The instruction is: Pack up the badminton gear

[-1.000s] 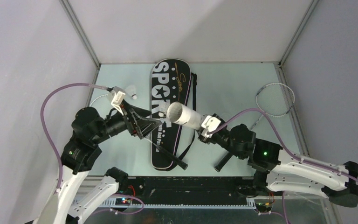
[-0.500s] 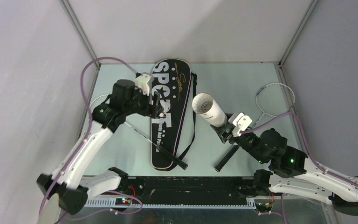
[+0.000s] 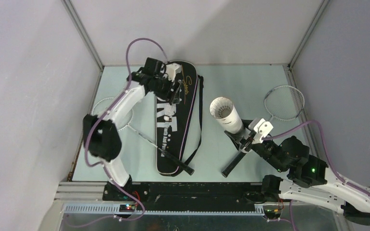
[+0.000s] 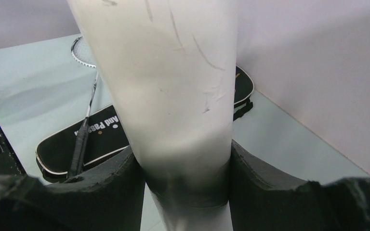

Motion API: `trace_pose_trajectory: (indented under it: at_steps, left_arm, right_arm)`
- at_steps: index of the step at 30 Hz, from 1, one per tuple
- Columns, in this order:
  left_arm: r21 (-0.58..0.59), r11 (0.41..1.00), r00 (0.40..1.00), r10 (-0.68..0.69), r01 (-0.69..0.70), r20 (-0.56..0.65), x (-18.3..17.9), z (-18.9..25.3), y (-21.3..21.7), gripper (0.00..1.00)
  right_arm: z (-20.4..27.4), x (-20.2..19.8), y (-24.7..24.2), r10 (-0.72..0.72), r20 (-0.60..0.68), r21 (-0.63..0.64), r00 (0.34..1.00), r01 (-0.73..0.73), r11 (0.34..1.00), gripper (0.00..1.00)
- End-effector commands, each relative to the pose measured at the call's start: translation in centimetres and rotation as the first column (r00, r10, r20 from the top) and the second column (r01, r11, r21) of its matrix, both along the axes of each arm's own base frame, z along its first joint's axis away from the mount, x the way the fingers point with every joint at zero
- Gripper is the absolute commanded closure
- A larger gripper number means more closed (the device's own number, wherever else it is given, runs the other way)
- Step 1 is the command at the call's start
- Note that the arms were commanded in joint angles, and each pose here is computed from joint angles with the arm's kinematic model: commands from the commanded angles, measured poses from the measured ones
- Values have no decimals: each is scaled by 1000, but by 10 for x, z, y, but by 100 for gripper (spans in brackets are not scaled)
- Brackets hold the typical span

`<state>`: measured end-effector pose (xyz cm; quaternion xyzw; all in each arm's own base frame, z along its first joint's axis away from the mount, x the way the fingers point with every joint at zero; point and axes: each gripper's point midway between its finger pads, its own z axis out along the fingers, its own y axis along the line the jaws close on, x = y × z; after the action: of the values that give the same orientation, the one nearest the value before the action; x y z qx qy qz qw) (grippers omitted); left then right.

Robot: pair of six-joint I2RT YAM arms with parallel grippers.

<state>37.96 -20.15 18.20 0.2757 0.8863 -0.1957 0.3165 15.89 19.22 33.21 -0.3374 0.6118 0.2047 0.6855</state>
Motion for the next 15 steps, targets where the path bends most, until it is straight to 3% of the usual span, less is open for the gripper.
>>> trace_pose_trajectory:
  at_steps: [1,10,15]
  left_arm:
    - [35,988,988,-149,151,-43,23,-16,-13,23]
    - [43,981,967,-179,189,-180,45,-76,-15,25]
    - [86,977,961,-171,194,-218,43,-86,-7,31]
  right_arm:
    - [12,-3,-1,16,16,39,1000,-16,999,64]
    - [-2,0,4,8,12,7,1000,-8,1000,64]
    - [-3,2,4,4,17,-2,1000,-4,1000,64]
